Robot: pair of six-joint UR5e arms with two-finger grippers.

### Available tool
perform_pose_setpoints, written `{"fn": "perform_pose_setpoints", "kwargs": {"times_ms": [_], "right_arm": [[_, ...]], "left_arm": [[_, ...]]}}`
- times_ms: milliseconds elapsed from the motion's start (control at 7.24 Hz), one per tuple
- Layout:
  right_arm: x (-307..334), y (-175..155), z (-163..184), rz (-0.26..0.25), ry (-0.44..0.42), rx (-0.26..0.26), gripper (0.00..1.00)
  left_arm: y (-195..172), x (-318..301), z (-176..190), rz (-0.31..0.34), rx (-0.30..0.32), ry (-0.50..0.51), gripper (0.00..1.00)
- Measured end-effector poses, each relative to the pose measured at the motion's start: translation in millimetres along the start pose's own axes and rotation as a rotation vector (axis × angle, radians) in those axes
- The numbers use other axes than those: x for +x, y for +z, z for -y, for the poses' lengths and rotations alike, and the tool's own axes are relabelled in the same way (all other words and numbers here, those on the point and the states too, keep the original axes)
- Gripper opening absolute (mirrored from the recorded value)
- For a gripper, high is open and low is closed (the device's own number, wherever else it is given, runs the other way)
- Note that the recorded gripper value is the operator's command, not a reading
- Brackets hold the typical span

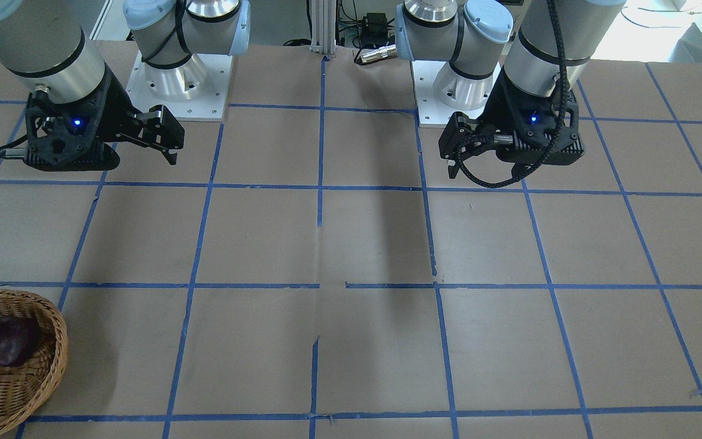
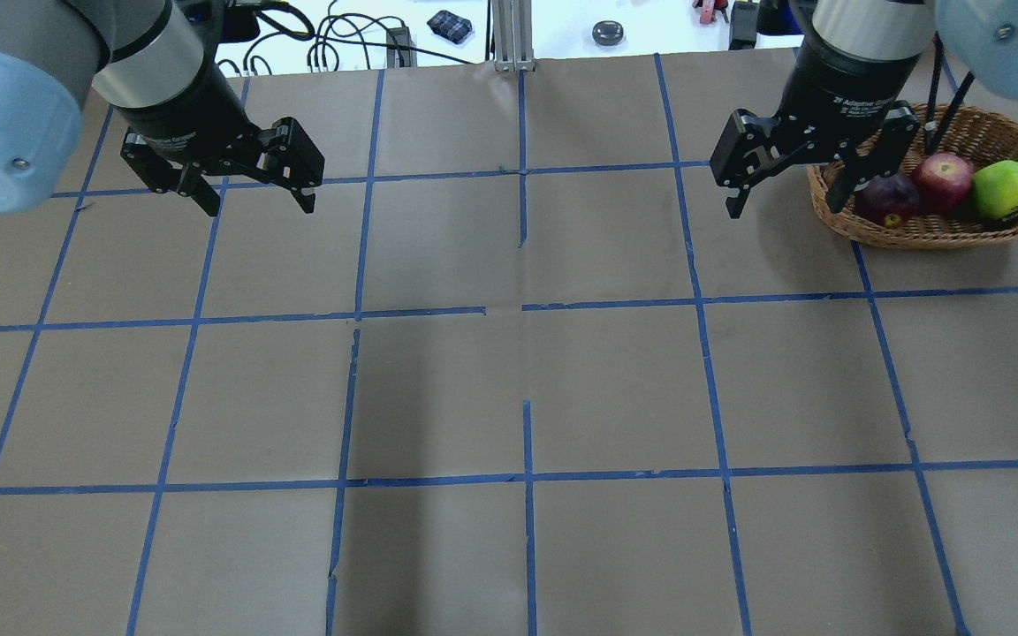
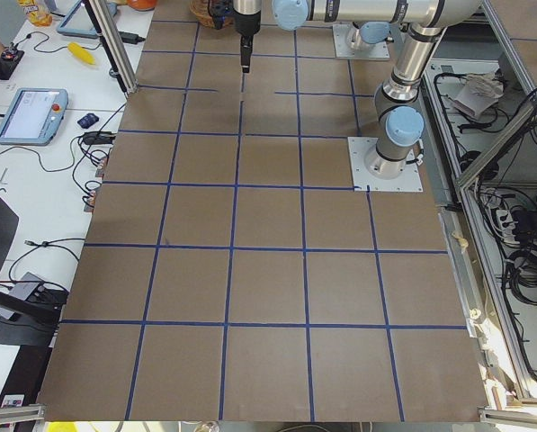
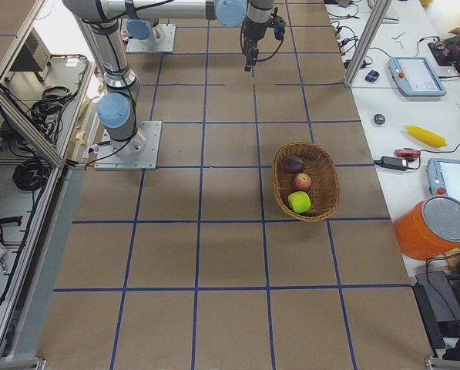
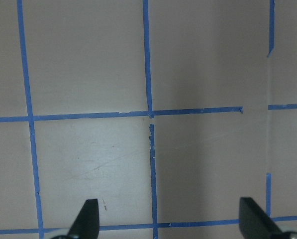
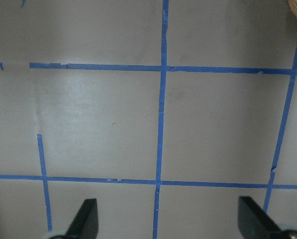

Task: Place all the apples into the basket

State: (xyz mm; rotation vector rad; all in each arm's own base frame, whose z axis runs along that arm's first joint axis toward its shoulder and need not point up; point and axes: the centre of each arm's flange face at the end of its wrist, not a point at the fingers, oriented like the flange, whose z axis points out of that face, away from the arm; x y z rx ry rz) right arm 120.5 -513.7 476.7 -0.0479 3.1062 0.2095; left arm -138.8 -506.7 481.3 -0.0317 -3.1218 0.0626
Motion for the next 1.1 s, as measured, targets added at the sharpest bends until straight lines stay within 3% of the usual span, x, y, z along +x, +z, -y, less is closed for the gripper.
{"fn": "perform_pose_setpoints", "kwargs": {"times_ms": [1105], "right_arm": [[4.2,-10.2,-14.6,-0.002,0.088,0.021,1.0]], "left_arm": [[6.9,0.1,-0.1,0.004,-0.003,-0.029,1.0]]}}
